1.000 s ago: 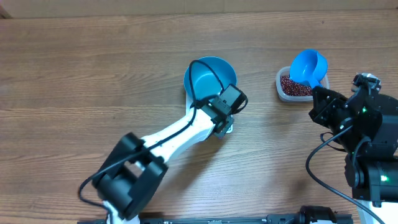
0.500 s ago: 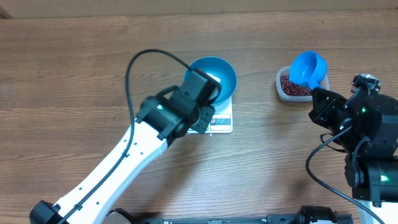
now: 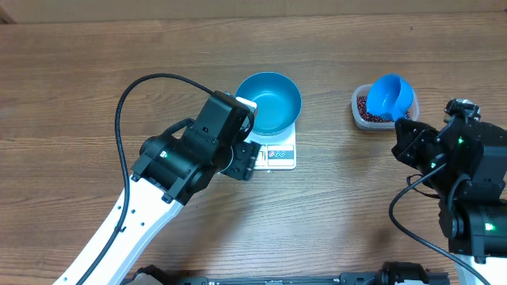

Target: Scoop item into bowl and weigh 150g on scale

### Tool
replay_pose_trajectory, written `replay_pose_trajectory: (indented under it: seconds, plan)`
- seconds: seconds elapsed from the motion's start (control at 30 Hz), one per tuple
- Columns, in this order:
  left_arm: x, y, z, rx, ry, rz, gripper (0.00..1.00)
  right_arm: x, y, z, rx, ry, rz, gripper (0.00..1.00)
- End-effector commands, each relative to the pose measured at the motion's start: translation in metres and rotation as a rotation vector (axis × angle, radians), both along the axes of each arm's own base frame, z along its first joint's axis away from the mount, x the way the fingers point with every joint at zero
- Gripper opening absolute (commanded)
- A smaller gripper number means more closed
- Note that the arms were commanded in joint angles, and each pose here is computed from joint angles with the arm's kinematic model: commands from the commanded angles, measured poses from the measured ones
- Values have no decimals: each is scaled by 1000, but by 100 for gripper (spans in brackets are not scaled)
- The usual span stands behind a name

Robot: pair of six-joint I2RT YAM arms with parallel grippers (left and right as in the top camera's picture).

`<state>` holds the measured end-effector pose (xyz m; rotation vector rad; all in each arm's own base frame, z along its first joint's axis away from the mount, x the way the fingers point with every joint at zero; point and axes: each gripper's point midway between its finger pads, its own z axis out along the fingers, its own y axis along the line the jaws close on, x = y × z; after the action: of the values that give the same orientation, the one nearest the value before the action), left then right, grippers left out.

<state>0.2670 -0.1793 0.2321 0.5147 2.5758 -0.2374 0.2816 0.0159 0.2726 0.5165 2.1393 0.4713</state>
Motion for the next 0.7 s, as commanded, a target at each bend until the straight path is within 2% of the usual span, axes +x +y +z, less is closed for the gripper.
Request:
replay_pose_trajectory:
  seconds: [0.0, 0.4, 0.67]
  plan:
    - [0, 1, 2, -15, 2, 14, 100, -2, 4, 15, 10, -31, 25, 4]
    - [0, 1, 2, -15, 2, 14, 100, -9, 15, 8, 49, 8, 78, 4]
    - [0, 1, 2, -15, 2, 14, 100, -11, 24, 31, -17, -64, 181, 4]
